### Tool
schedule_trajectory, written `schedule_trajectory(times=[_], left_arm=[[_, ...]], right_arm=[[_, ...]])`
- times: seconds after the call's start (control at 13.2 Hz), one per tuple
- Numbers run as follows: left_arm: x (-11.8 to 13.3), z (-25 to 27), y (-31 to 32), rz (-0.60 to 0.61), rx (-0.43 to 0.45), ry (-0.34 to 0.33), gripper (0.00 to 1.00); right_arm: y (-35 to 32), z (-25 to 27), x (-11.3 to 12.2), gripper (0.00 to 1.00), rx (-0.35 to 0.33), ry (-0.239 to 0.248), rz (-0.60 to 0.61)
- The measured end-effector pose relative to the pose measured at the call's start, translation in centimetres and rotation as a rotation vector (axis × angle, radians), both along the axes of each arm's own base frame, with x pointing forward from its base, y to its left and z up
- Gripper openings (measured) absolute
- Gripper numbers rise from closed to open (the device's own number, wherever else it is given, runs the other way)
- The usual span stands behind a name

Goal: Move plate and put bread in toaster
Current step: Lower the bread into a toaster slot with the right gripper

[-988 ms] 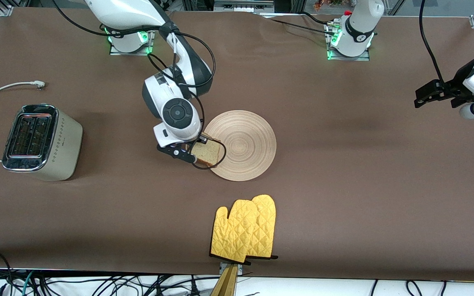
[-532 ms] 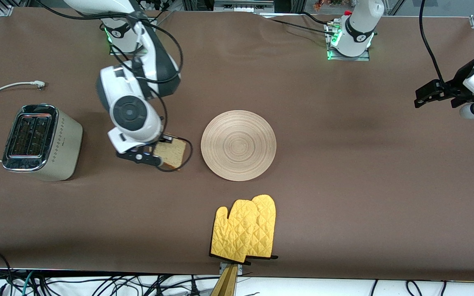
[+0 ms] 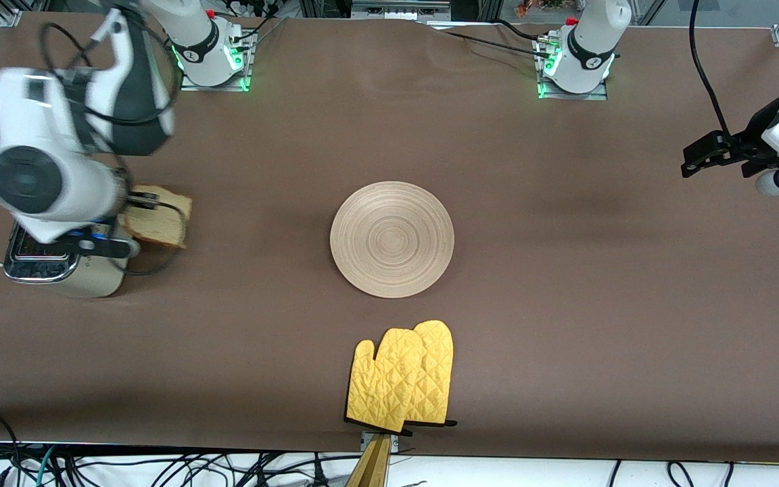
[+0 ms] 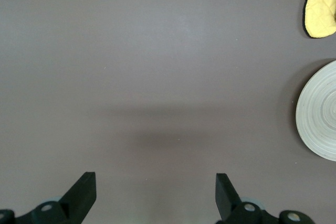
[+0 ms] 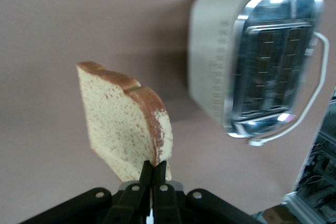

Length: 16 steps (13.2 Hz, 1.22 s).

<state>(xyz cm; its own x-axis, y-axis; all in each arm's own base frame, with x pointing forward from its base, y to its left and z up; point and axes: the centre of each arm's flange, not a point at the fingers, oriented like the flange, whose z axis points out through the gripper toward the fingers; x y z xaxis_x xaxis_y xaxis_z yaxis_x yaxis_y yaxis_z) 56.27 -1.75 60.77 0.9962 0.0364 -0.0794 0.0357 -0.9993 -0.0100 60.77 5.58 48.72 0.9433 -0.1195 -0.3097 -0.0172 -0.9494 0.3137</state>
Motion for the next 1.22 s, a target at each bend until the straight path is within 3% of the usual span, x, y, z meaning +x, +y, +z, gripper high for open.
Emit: schedule_trajectory(times=[0.38,1.22], left_arm=[[0.0,0.0,0.1,0.001,0.000,0.000,1.00],[0.0,0.0,0.2,0.003,0.000,0.000,1.00]], right_arm=[[-12.0,2.6,-0.8,0.03,-0.066,0.056,0.048],[-18.6,-1.3,1.2,0.03,-0.120,0.050,0.086]])
